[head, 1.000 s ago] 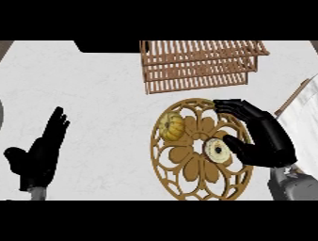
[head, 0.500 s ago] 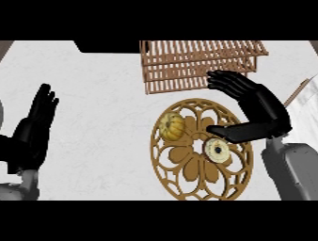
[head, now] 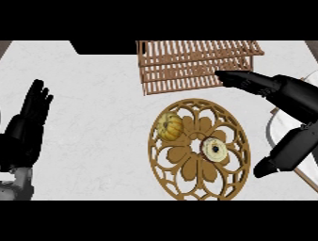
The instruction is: Pick the cupcake from the placemat and place it in the tiered shelf
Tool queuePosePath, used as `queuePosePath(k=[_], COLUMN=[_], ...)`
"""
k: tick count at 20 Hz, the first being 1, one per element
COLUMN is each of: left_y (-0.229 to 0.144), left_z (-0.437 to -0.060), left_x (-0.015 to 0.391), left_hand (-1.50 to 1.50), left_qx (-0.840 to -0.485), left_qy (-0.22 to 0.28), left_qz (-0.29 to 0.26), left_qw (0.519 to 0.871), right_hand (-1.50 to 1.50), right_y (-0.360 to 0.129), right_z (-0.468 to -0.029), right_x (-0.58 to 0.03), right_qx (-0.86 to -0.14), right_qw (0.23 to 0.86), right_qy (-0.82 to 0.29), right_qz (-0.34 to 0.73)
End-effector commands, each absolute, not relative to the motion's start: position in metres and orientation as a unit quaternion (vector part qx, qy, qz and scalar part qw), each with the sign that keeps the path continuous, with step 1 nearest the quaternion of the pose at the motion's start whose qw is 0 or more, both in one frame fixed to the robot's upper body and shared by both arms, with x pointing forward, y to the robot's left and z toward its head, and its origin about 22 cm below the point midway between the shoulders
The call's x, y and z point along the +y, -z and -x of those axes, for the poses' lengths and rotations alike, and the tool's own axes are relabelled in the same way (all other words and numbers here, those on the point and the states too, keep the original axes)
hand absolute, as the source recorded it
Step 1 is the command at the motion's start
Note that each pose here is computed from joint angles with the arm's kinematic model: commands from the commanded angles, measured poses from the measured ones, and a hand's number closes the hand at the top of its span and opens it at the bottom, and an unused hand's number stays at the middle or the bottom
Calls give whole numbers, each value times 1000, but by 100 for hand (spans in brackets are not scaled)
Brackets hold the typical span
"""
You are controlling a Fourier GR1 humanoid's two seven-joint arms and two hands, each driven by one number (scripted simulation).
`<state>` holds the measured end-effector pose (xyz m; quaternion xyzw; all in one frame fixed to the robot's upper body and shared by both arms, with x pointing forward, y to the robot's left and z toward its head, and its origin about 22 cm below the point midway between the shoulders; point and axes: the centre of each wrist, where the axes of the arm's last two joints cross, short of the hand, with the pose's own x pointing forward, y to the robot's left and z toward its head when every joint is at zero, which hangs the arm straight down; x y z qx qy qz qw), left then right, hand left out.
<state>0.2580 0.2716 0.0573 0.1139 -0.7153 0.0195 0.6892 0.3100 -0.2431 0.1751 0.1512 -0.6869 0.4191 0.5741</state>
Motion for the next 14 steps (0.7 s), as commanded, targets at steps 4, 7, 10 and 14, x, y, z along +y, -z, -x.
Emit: queuePosePath(k=[4,7,10,14], left_y=[-62,-54,-69,-63], left_z=[-260,-258,-254,-259], left_x=[271,262,258,274], left_hand=[0,0,0,0], left_qx=[-717,-717,-723,-720], left_qy=[-26,-27,-17,-10], left_qz=[-113,-106,-104,-112], left_qw=[687,689,682,685], right_hand=[-150,-150,-150,-150], right_y=[-225,-231,-230,-201], right_z=[-272,-267,-262,-255], right_x=[-207,-184,-179,-140], right_qx=[-625,-599,-562,-552], right_qw=[491,486,500,502], right_qy=[-605,-629,-646,-649], right_qz=[29,94,131,147])
